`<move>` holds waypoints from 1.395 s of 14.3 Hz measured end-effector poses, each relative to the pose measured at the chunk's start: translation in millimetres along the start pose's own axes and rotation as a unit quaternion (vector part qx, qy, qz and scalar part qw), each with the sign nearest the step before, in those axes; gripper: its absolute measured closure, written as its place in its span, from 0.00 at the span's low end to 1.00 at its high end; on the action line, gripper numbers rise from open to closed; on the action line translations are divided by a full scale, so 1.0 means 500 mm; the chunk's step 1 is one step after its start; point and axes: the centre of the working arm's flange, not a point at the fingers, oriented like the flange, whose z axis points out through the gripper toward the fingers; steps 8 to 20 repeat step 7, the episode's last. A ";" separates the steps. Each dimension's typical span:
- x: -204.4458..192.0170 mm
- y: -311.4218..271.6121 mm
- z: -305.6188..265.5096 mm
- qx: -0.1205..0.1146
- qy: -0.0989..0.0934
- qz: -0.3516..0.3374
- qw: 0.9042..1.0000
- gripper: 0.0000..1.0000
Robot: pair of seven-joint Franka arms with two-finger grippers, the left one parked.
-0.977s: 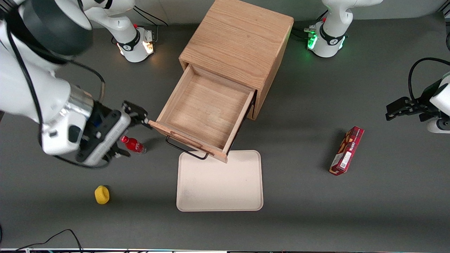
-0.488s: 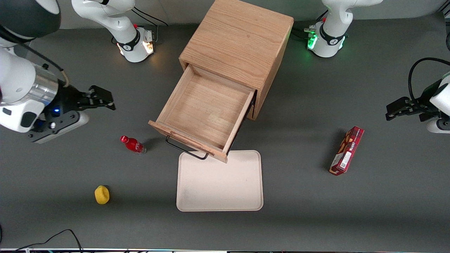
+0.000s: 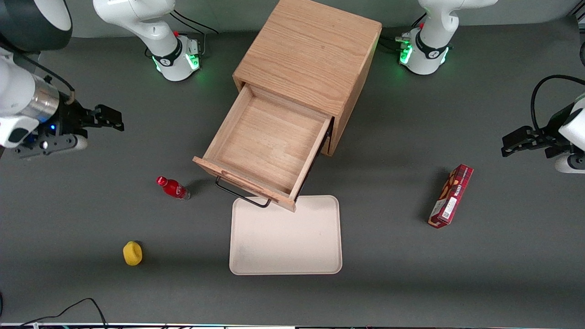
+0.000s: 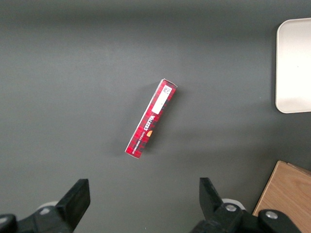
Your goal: Open upper drawer
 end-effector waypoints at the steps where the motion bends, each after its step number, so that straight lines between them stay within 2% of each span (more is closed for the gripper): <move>1: -0.016 0.024 -0.001 0.002 0.002 0.032 0.999 0.00; 3: -0.027 0.067 -0.007 0.003 0.009 0.080 0.997 0.00; 5: -0.029 0.079 -0.012 -0.001 0.011 0.096 0.995 0.00; 7: -0.031 0.081 -0.025 -0.003 0.016 0.100 0.995 0.00; 20: -0.031 0.081 -0.025 -0.003 0.016 0.100 0.995 0.00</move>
